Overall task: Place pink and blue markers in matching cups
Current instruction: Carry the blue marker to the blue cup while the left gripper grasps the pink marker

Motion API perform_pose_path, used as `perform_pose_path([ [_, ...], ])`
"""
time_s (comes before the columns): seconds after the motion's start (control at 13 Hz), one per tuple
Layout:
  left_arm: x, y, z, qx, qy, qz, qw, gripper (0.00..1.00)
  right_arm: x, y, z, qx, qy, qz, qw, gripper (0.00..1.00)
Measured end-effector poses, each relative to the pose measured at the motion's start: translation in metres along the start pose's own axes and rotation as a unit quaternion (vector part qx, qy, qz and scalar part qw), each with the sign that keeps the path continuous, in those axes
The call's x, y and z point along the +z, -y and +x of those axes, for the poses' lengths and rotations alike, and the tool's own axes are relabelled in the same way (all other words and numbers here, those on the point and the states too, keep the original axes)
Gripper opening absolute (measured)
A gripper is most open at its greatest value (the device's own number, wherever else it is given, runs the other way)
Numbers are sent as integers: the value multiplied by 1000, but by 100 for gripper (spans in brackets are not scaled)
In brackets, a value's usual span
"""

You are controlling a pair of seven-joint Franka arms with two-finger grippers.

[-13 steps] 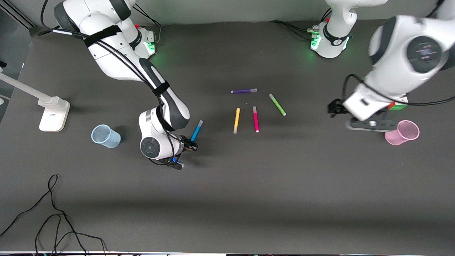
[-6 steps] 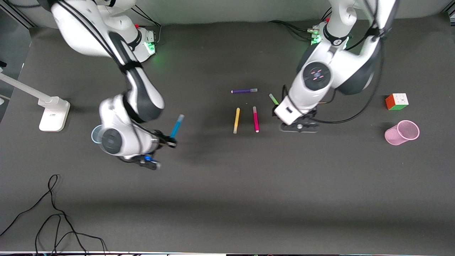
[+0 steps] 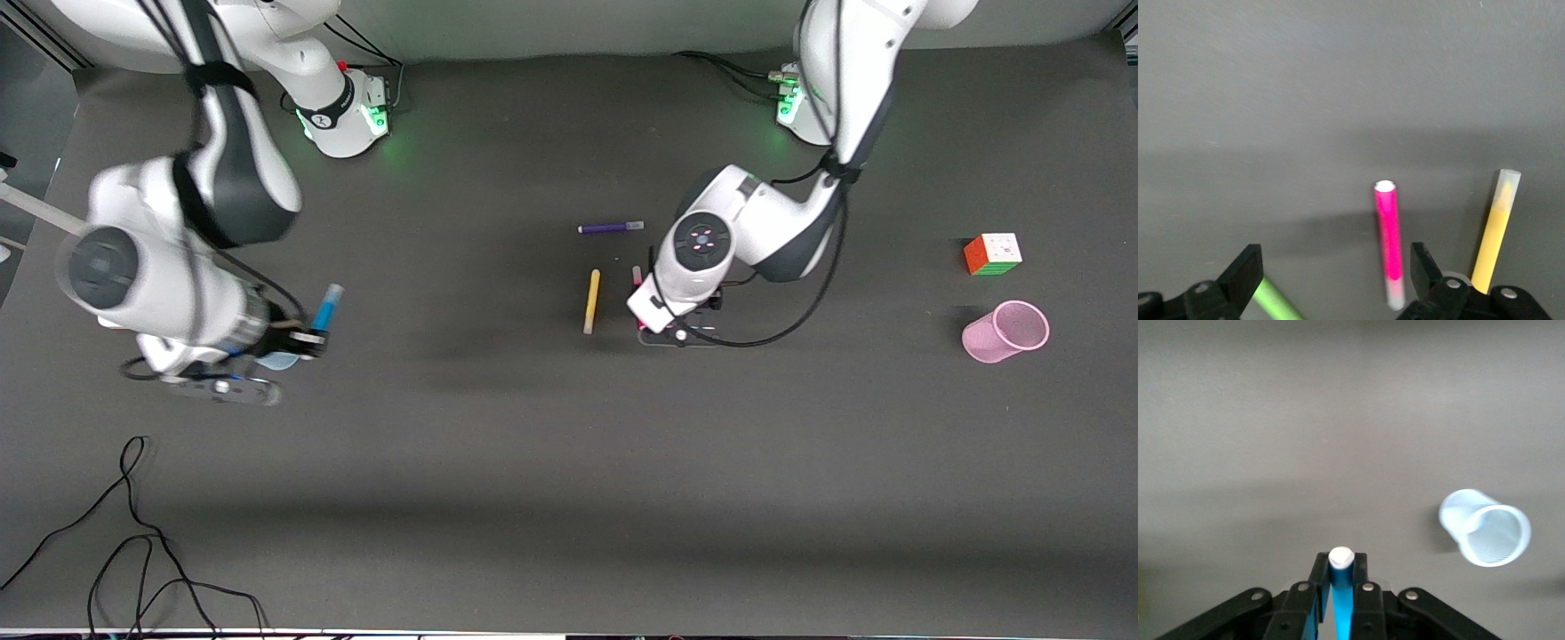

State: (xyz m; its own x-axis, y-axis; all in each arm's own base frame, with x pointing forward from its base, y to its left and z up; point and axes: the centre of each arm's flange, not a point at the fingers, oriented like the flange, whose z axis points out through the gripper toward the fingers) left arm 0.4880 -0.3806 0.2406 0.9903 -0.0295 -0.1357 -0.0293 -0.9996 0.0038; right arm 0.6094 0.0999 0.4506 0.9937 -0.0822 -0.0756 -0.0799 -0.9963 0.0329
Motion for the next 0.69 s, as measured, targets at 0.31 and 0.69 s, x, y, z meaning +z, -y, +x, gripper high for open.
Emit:
perform_pose_path([
  [0.31,45,-28,-14,9,-3,-9,1000,96,-6,-79,-31,-60,-95,-29,993,18],
  [0.69,82,-21,-33,13,-46,-44,998,84,55,-158,-60,-103,-194,-31,975,18],
])
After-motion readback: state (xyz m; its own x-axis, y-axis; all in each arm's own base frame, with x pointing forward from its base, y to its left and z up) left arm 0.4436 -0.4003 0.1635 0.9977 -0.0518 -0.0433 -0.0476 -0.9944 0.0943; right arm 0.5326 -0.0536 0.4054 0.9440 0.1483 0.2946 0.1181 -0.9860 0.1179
